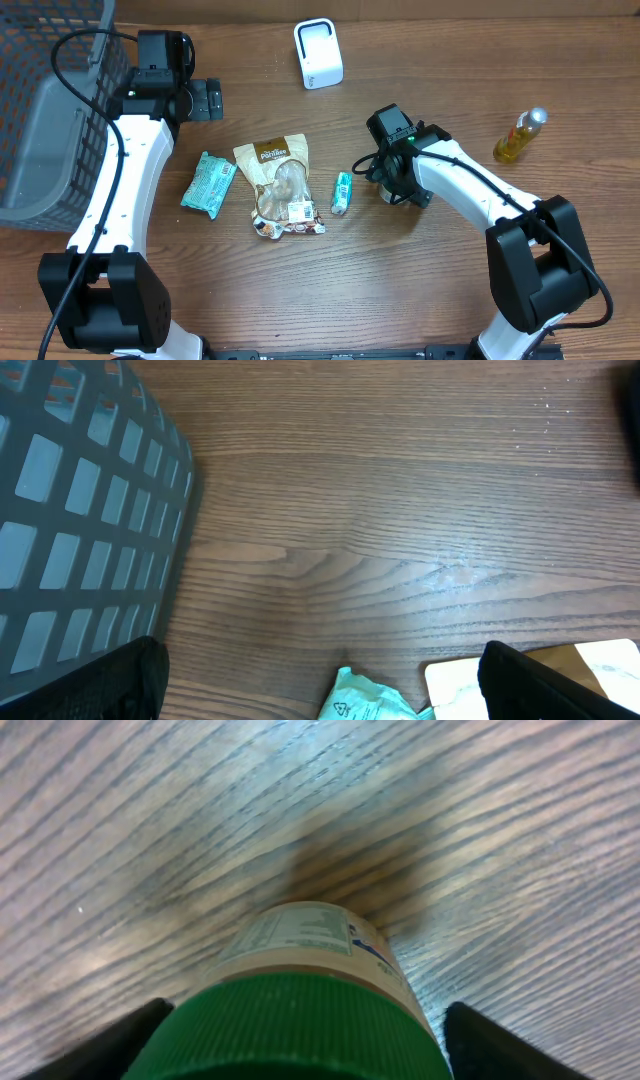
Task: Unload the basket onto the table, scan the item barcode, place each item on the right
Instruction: 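Close the right gripper around the green-lidded jar, then lift the green-lidded jar upward with the right gripper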
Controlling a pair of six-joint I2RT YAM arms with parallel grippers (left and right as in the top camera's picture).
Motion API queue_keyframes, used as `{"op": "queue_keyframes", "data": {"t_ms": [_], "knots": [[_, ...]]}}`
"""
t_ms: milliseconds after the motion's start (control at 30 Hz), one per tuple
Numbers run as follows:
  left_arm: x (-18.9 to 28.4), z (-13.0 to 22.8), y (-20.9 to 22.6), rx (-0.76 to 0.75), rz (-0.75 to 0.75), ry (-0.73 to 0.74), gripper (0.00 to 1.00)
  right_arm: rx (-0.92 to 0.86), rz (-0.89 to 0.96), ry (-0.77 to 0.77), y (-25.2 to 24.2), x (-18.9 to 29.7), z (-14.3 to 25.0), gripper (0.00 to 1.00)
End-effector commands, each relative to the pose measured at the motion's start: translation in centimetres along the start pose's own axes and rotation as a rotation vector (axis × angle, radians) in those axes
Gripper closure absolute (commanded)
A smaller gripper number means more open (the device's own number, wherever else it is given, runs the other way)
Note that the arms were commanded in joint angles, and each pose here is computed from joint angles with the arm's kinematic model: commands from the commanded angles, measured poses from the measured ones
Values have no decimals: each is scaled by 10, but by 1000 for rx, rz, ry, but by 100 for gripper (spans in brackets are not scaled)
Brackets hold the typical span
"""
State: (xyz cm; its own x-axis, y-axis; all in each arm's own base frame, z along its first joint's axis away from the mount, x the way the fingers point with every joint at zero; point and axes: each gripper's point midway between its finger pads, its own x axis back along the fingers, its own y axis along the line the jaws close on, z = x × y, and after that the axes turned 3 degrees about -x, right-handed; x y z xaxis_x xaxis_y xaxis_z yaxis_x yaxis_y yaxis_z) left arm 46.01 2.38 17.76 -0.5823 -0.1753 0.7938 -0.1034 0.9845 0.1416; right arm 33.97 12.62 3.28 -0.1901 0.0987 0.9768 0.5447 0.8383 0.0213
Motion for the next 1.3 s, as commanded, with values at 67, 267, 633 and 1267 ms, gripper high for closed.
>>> {"op": "queue_keyframes", "data": {"t_ms": [67,267,633,1267], "knots": [[11,-12,1,-17,-1,-39,0,-5,12,-6,-4,-3,-1,27],[11,-12,1,-17,-1,-39,0,57,3,-12,-2,-3,-3,36],[11,-12,1,-17,-1,-39,0,458,-5,-16,1,-3,-3,43],[11,-12,1,-17,-1,-38,0,232,-52,53,6,-3,7,11]]}}
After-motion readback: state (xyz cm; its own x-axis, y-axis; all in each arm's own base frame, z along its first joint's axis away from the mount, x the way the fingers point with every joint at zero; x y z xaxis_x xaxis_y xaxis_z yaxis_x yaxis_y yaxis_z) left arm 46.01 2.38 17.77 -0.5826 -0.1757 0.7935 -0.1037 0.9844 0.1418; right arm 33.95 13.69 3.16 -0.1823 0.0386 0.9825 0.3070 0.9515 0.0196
